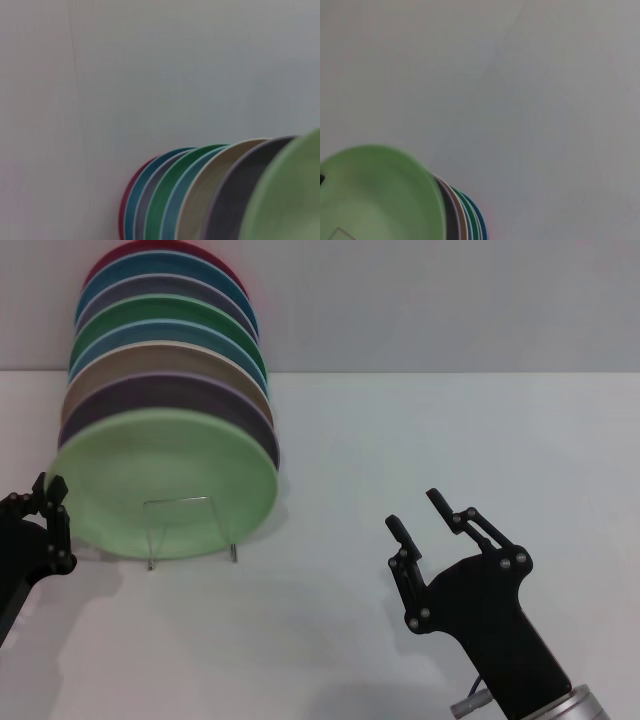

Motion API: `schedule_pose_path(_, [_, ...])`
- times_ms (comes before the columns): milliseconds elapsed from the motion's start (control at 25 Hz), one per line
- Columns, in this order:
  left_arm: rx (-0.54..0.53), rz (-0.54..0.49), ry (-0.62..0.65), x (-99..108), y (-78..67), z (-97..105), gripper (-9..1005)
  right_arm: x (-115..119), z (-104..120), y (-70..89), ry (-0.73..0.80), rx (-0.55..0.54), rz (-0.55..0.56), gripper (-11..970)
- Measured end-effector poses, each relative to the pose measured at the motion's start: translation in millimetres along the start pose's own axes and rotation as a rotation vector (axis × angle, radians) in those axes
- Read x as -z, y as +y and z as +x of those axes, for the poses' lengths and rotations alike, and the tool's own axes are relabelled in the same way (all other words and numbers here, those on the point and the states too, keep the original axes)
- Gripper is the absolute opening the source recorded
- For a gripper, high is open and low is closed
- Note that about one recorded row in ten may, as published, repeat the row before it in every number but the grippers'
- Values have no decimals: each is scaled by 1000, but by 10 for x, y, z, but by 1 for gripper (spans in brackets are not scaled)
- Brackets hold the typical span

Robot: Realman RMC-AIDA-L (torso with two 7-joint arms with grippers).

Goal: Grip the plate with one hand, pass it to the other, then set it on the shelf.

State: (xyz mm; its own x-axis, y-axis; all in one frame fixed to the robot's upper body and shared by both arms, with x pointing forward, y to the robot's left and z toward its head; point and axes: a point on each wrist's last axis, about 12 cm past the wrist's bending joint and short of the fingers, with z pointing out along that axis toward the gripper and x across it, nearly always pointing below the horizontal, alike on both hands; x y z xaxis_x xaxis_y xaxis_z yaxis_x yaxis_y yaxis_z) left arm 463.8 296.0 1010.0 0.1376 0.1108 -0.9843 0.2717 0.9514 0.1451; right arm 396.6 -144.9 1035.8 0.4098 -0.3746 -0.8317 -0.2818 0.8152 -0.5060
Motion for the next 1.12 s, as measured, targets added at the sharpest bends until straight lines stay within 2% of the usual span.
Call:
schedule_pose_path(160, [0,9,-2,18,-14,1,42,-7,7,-4,-1,4,-2,372])
schedule_pose_path(400, [7,-2,-18,122,-13,-7,234,-65,30,-51,4,1,23,371])
schedule_pose_path(440, [14,-17,-36,243,-8,-18,262,-109,51,-103,8,-18,50,371])
schedule_pose_path(480, [14,-17,-36,243,-8,-18,291,-109,51,-103,8,-18,50,371])
schedule_pose_path(600, [31,-44,-82,458,-17,-59,377,-181,101,-210,16,-57,101,371])
schedule_pose_path(640, [67,-65,-106,582,-48,-84,383,-203,122,-248,18,-72,116,371])
schedule_pose_path(800, [136,-73,-123,613,-76,-101,409,-269,245,-406,22,-146,156,373])
schedule_pose_path(1120, [247,-61,-130,408,-38,-109,441,-361,534,-683,32,-358,146,375])
